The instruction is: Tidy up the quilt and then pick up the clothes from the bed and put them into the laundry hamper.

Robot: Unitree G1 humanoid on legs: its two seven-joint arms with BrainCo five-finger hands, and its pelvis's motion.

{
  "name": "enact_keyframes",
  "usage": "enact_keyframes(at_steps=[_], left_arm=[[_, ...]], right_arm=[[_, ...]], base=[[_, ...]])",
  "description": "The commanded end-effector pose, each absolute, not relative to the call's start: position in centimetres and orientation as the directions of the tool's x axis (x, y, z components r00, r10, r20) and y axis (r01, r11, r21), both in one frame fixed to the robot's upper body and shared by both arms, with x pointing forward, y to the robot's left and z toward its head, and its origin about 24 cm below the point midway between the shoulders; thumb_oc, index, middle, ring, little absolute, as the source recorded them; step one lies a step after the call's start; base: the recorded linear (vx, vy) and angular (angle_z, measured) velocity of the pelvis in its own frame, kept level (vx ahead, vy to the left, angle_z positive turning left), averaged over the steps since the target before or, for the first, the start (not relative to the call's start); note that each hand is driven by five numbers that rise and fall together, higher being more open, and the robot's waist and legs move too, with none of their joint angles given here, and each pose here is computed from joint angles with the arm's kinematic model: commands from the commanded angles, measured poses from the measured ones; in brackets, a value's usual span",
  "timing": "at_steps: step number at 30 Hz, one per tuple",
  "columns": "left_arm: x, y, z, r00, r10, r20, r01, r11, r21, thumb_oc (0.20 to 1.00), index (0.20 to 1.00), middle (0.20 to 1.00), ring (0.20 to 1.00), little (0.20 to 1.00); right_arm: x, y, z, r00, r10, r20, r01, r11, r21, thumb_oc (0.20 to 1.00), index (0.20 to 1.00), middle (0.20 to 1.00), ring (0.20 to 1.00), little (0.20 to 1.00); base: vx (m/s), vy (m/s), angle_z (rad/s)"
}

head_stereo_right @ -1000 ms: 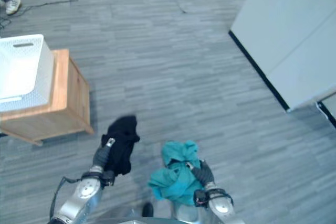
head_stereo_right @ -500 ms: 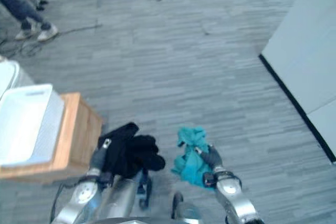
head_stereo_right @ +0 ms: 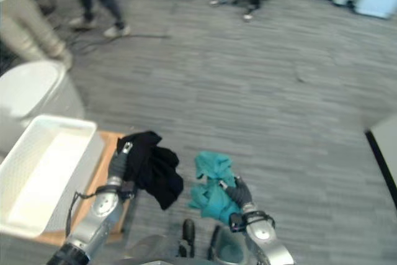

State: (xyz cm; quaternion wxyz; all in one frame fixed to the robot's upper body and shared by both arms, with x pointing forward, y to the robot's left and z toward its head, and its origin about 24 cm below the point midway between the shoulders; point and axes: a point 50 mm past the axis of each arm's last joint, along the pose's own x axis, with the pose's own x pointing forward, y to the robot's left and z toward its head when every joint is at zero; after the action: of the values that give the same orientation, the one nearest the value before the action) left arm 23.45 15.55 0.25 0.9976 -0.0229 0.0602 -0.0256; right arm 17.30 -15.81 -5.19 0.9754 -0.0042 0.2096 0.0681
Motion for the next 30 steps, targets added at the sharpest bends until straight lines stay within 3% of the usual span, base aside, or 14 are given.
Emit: enact_keyframes(at_steps=[1,9,16,17,18,21,26,30], left_arm=[[22.1,14.8,0.4,0.991,-0.108,-0.077,0.105,0.993,-0.046,0.2,0.2,0.2,0.2,0.2],[21.2,15.8,1.0,0.998,-0.023,-0.052,0.021,0.999,-0.033,0.2,0.2,0.2,0.2,0.2],[21.2,15.8,1.0,0.998,-0.023,-0.052,0.021,0.999,-0.033,0.2,0.2,0.2,0.2,0.2],[20.4,16.9,1.3,0.996,-0.064,-0.063,0.06,0.996,-0.068,0.2,0.2,0.2,0.2,0.2],[20.1,16.9,1.3,0.997,-0.05,-0.054,0.046,0.996,-0.072,0.2,0.2,0.2,0.2,0.2],[20.2,16.8,1.4,0.999,0.008,-0.04,-0.011,0.998,-0.069,0.2,0.2,0.2,0.2,0.2],[20.6,17.4,0.5,0.984,0.136,-0.112,-0.15,0.981,-0.124,0.2,0.2,0.2,0.2,0.2],[19.9,20.1,-0.4,0.929,0.334,-0.159,-0.349,0.933,-0.082,0.2,0.2,0.2,0.2,0.2]], right_arm=[[18.6,-15.6,-4.2,0.937,0.138,-0.32,-0.138,0.99,0.023,0.2,0.2,0.2,0.2,0.2],[19.7,-15.8,-3.8,0.93,0.173,-0.326,-0.17,0.985,0.037,0.2,0.2,0.2,0.2,0.2],[19.7,-15.8,-3.8,0.93,0.173,-0.326,-0.17,0.985,0.037,0.2,0.2,0.2,0.2,0.2],[20.8,-18.0,-3.3,0.948,-0.005,-0.318,0.004,1.0,-0.003,0.2,0.2,0.2,0.2,0.2],[20.8,-17.9,-3.4,0.948,0.014,-0.317,-0.019,1.0,-0.012,0.2,0.2,0.2,0.2,0.2],[20.8,-17.5,-3.6,0.946,0.052,-0.319,-0.064,0.998,-0.028,0.2,0.2,0.2,0.2,0.2],[21.2,-18.0,-3.7,0.946,-0.027,-0.323,0.008,0.998,-0.06,0.2,0.2,0.2,0.2,0.2],[21.4,-18.0,-4.1,0.942,-0.045,-0.334,0.014,0.995,-0.095,0.2,0.2,0.2,0.2,0.2]], base=[[0.16,-0.229,1.78],[0.1,-0.171,1.71],[-0.02,-0.06,-0.07],[-0.16,-0.404,-0.28],[-0.19,-0.382,1.53],[-0.05,0.056,2.8],[0.0,0.163,0.86],[0.12,0.194,0.55]])
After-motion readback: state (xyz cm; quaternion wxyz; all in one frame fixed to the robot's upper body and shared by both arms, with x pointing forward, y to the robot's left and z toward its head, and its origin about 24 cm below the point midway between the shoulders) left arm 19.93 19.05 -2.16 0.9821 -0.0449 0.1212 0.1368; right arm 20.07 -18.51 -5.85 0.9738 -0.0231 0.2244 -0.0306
